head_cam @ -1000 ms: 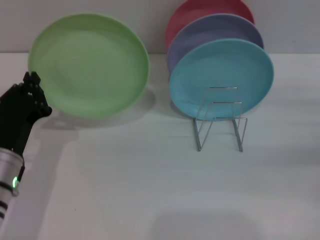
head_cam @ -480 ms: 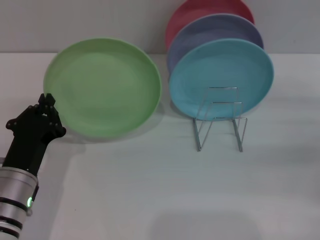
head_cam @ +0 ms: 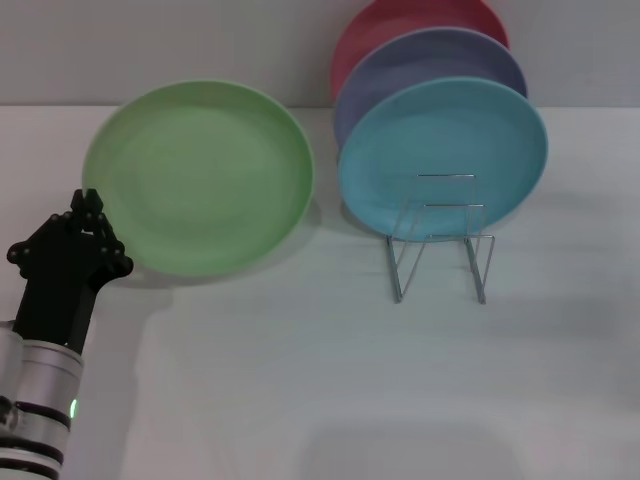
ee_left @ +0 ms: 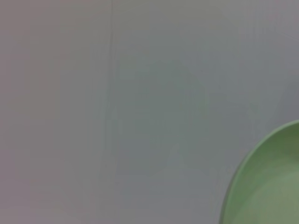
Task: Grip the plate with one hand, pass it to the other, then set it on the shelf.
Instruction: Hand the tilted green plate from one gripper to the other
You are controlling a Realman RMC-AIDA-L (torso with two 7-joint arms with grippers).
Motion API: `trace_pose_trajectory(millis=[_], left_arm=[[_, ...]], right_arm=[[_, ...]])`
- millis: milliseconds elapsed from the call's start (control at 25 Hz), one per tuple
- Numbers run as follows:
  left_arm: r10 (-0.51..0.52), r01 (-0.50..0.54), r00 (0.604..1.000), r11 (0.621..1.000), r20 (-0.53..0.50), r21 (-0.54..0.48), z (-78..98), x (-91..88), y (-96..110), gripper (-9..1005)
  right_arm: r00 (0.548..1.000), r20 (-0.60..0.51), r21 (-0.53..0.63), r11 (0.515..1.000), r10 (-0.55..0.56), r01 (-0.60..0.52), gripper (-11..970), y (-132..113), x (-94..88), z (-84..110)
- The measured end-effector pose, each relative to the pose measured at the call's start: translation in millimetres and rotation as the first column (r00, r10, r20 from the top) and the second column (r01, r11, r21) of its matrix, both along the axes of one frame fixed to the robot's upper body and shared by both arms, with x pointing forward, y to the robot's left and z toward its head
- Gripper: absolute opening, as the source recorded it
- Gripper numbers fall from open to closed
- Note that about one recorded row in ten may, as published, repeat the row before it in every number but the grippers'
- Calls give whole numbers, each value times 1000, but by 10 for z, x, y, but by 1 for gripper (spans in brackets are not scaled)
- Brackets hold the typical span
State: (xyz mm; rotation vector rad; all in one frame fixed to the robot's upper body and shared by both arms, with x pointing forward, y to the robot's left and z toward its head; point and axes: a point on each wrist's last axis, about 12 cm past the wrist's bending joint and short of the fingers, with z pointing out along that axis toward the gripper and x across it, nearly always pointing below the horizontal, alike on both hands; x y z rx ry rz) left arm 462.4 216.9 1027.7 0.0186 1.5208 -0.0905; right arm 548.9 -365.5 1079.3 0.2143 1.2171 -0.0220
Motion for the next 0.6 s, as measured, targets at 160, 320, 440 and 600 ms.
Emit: trace_pose_trajectory(millis=[160, 320, 440, 600], left_arm=[[13, -14, 1000, 999, 13, 38, 19, -60, -56, 36], [8, -9, 1000, 999, 19, 41, 17, -87, -73, 37], [5, -5, 1000, 999, 16, 43, 8, -99, -56, 37], [0, -1, 1000, 998, 14, 57, -6, -122, -46, 38]], right_arm=[[1000, -8, -29, 999, 13, -13, 653, 38, -74, -47], [1000, -3, -50, 999, 12, -12, 653, 98, -242, -126], [998, 0, -66, 996, 57, -56, 653, 169, -420, -195], [991, 15, -58, 990, 133, -132, 652, 261, -674, -269]])
